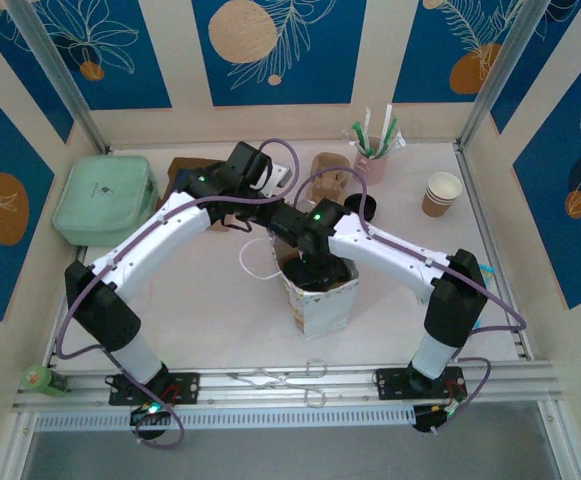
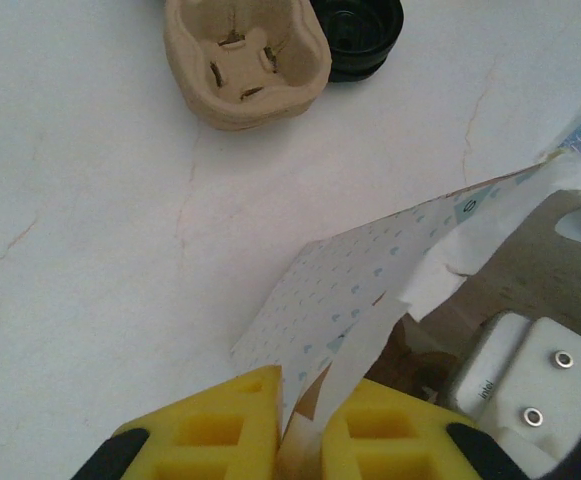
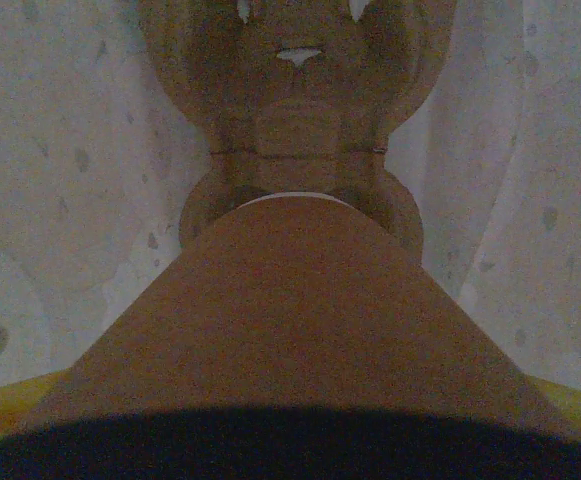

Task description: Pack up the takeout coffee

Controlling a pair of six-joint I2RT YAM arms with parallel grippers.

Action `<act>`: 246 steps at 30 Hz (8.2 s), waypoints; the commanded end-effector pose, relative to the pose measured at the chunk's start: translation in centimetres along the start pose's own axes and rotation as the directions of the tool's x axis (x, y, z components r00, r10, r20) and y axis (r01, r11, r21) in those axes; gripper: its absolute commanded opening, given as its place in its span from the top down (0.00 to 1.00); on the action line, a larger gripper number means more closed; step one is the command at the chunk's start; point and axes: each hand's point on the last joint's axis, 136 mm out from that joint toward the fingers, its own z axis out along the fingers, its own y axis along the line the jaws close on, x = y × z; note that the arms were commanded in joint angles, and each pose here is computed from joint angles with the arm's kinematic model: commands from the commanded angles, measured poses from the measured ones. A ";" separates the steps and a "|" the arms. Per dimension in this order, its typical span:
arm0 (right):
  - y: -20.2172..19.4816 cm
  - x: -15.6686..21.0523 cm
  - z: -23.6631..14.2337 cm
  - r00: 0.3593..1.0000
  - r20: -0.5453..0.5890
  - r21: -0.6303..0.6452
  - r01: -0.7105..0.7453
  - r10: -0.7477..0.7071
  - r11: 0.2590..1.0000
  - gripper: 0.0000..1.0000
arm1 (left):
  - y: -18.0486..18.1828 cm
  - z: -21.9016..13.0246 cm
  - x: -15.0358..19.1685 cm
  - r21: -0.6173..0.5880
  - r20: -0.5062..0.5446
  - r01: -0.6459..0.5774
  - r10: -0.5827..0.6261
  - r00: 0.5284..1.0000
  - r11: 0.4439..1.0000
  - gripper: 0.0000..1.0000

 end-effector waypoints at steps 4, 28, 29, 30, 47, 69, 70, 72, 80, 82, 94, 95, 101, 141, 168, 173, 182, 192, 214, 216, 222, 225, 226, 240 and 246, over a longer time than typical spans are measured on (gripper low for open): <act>-0.2 0.7 1.1 0.999 -0.054 -0.003 0.003 -0.003 1.000 0.59 | -0.5 -1.3 -0.5 -0.002 0.021 0.006 -0.006 1.000 1.000 0.84; -0.2 0.8 2.4 0.995 -0.095 -0.011 -0.002 0.001 1.000 0.59 | -0.3 -0.9 -0.7 -0.017 0.018 0.003 -0.003 1.000 1.000 0.85; -0.2 0.9 2.5 0.995 -0.097 -0.010 -0.001 0.000 1.000 0.59 | -0.2 -1.0 -0.7 -0.019 0.019 0.004 -0.003 1.000 1.000 0.85; -0.2 0.9 2.5 0.995 -0.099 -0.008 -0.003 0.002 1.000 0.59 | -0.2 -1.0 -0.8 -0.020 0.020 0.003 -0.002 1.000 1.000 0.85; -0.2 1.6 3.1 0.992 -0.125 0.005 -0.003 0.004 1.000 0.59 | 0.0 -1.1 -0.8 -0.035 0.023 0.000 0.001 1.000 0.999 0.85; -0.1 1.8 4.2 0.991 -0.137 0.002 -0.011 0.011 1.000 0.59 | 0.4 -0.7 -0.7 -0.053 0.013 0.001 -0.001 1.000 0.999 0.86; -0.2 1.8 4.3 0.990 -0.138 0.001 -0.013 0.013 1.000 0.59 | 0.4 -0.6 -0.7 -0.053 0.011 0.003 -0.002 1.000 0.999 0.86; -0.1 1.7 4.3 0.991 -0.137 -0.002 -0.014 0.014 1.000 0.59 | 0.4 -0.7 -0.7 -0.054 0.013 0.002 -0.001 1.000 0.999 0.86; -0.1 1.6 4.4 0.991 -0.133 -0.003 -0.009 0.009 1.000 0.60 | 0.2 -0.9 -0.9 -0.050 0.022 0.003 -0.002 1.000 0.999 0.86; -0.1 1.6 4.5 0.991 -0.131 -0.003 -0.009 0.009 1.000 0.60 | 0.3 -0.9 -0.9 -0.049 0.023 0.005 -0.004 1.000 0.999 0.86; 0.1 1.0 5.5 0.994 -0.105 -0.022 -0.003 0.001 1.000 0.60 | 0.1 -1.0 -0.9 -0.041 0.024 0.005 -0.004 1.000 0.999 0.86; 0.0 1.0 5.7 0.994 -0.108 -0.016 -0.006 0.004 1.000 0.60 | 0.1 -1.0 -0.8 -0.041 0.024 0.005 -0.005 1.000 0.999 0.86; -0.2 1.0 6.2 0.993 -0.116 -0.004 -0.005 0.004 1.000 0.60 | 0.1 -1.0 -0.8 -0.040 0.025 0.005 -0.004 1.000 0.999 0.86; -0.7 1.1 9.3 0.992 -0.125 0.010 -0.022 0.023 1.000 0.61 | -0.4 -1.0 -0.9 -0.026 0.034 0.004 -0.004 0.999 1.000 0.87; -1.1 1.5 11.1 0.986 -0.160 0.006 -0.048 0.048 0.999 0.61 | -0.3 -1.2 -1.1 -0.033 0.036 0.002 -0.001 0.999 0.999 0.87; -1.2 1.5 10.9 0.985 -0.167 0.005 -0.048 0.048 0.999 0.61 | -0.3 -1.1 -1.1 -0.032 0.037 0.000 0.001 0.999 0.999 0.87; -1.4 1.7 10.9 0.980 -0.191 0.010 -0.063 0.064 0.998 0.61 | -0.1 -1.2 -1.2 -0.048 0.035 -0.006 0.008 0.999 0.999 0.87; -1.0 1.4 10.4 0.981 -0.187 -0.003 -0.061 0.059 0.998 0.61 | 0.1 -1.3 -1.3 -0.060 0.035 -0.009 0.012 0.999 0.998 0.87; -0.4 1.4 2.6 0.996 -0.077 -0.037 -0.042 0.039 0.998 0.61 | 0.5 -1.6 -1.5 -0.089 0.035 -0.006 0.009 0.999 0.996 0.87; -0.5 1.8 2.7 0.996 -0.084 -0.025 -0.042 0.040 0.999 0.61 | 0.6 -1.7 -1.5 -0.096 0.037 -0.004 0.007 0.999 0.995 0.87; -0.7 2.0 3.2 0.994 -0.099 -0.017 -0.051 0.049 0.999 0.61 | 1.0 -1.7 -1.6 -0.122 0.042 0.006 0.000 0.999 0.992 0.87; -0.7 2.2 3.8 0.992 -0.118 -0.014 -0.052 0.050 0.999 0.61 | 1.0 -1.8 -1.7 -0.120 0.043 0.007 -0.002 0.999 0.993 0.87; -0.6 2.2 4.0 0.991 -0.122 -0.017 -0.051 0.049 0.999 0.61 | 1.0 -1.8 -1.8 -0.121 0.046 0.007 -0.002 0.999 0.993 0.87; -0.5 2.1 5.1 0.989 -0.137 -0.025 -0.059 0.055 0.998 0.61 | 0.9 -1.9 -2.0 -0.119 0.052 0.009 -0.003 0.999 0.993 0.88; -0.5 2.0 5.5 0.988 -0.143 -0.025 -0.060 0.056 0.998 0.61 | 1.0 -1.9 -1.9 -0.123 0.050 0.010 -0.004 0.999 0.992 0.88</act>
